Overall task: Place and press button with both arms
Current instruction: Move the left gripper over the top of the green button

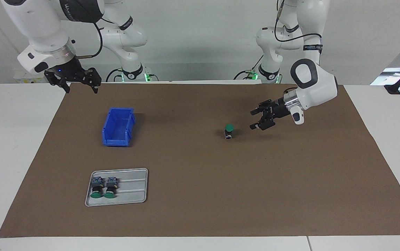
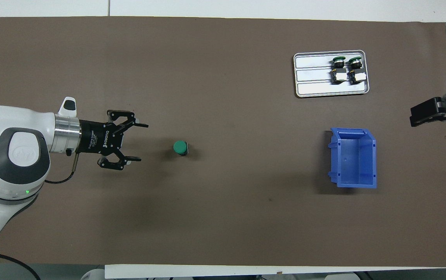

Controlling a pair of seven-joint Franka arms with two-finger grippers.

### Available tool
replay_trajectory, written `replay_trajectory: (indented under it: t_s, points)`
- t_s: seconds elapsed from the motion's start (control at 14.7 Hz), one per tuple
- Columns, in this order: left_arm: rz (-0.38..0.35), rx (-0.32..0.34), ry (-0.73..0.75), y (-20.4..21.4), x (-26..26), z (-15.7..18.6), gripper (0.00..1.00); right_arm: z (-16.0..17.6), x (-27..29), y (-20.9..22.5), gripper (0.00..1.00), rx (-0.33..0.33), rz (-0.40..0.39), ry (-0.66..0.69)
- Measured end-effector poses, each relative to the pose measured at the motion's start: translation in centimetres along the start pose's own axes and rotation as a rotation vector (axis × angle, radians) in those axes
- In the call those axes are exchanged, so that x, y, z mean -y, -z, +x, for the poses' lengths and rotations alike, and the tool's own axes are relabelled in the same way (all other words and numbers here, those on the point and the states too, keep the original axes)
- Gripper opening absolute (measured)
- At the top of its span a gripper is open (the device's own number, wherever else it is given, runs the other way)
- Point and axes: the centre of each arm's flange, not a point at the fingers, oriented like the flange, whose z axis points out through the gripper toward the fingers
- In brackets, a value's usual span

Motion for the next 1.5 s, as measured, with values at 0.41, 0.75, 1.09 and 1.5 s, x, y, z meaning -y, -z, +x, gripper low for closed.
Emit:
replay_trajectory:
  t_s: [0.41, 0.75, 1.09, 1.5]
  points:
    - [0.114, -0.166, -0.185, 2.4, -2.4, -2.3, 1.00, 0.0, 0.0, 0.0, 0.99, 0.000, 0.000, 0.000]
    - [0.243, -0.343, -0.408, 2.7, -4.7, -6.5, 1.00, 0.0, 0.0, 0.0, 0.99, 0.000, 0.000, 0.000]
    - [0.391, -0.476, -0.643, 0.8, -5.3, -9.8, 1.00, 0.0, 0.0, 0.0, 0.99, 0.000, 0.000, 0.000]
    - [0.508, -0.464, -0.916, -1.5, -5.1, -12.0, 0.98, 0.0, 0.0, 0.0, 0.99, 0.000, 0.000, 0.000]
